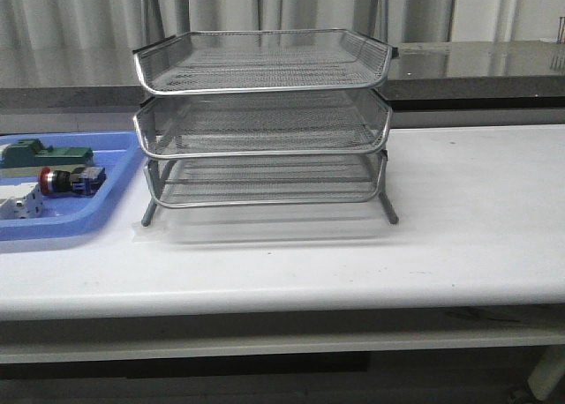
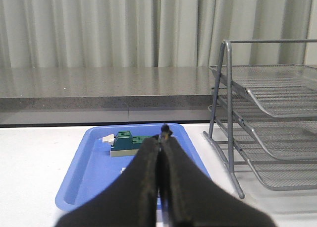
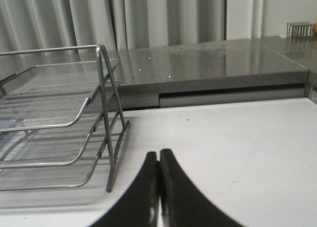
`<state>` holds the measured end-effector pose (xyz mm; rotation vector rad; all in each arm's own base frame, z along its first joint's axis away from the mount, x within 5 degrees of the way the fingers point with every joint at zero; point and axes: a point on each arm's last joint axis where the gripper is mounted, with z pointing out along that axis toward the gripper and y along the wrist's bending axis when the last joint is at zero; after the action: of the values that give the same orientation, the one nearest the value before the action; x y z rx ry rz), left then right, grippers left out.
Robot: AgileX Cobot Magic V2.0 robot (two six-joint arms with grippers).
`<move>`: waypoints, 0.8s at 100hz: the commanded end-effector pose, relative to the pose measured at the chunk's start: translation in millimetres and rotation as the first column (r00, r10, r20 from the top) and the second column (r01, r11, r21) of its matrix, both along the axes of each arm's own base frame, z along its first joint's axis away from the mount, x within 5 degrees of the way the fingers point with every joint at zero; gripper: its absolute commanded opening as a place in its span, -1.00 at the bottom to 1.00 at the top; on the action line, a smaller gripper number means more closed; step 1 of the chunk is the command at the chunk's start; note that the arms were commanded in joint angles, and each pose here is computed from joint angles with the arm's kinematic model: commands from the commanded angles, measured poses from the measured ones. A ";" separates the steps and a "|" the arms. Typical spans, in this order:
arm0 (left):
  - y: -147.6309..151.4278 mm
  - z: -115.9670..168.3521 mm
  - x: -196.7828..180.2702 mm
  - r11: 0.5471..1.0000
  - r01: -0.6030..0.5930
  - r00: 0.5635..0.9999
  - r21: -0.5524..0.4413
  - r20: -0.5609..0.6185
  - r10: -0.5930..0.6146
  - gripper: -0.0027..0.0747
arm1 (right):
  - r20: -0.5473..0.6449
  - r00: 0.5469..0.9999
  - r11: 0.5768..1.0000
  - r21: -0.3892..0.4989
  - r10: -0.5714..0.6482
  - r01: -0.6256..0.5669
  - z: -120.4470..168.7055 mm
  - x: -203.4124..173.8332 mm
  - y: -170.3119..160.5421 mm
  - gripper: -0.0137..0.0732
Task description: Place button on rack with both arms
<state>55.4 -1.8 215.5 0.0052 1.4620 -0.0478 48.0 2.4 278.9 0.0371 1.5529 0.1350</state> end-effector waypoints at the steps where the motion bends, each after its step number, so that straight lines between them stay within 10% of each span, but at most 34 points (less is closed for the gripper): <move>1: 0.4 -10.1 -0.7 1.000 -0.002 0.999 -0.017 0.051 0.003 -0.99 | 0.011 1.000 1.000 -0.006 -0.010 0.010 34.6 3.9 -0.4 -0.82; 36: 0.4 -10.1 -0.7 1.000 -0.002 0.999 -0.017 0.051 0.003 -0.99 | -0.364 0.931 1.000 0.014 -0.003 0.009 94.0 56.4 4.2 -0.82; 80: 0.4 -10.1 -0.7 1.000 -0.002 0.999 -0.017 0.051 0.003 -0.99 | -0.606 0.795 0.998 0.057 0.030 0.006 73.6 126.8 12.8 -0.81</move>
<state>55.4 -1.8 215.5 0.0052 1.4620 -0.0478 165.0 13.9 342.1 0.1057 2.2606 0.1535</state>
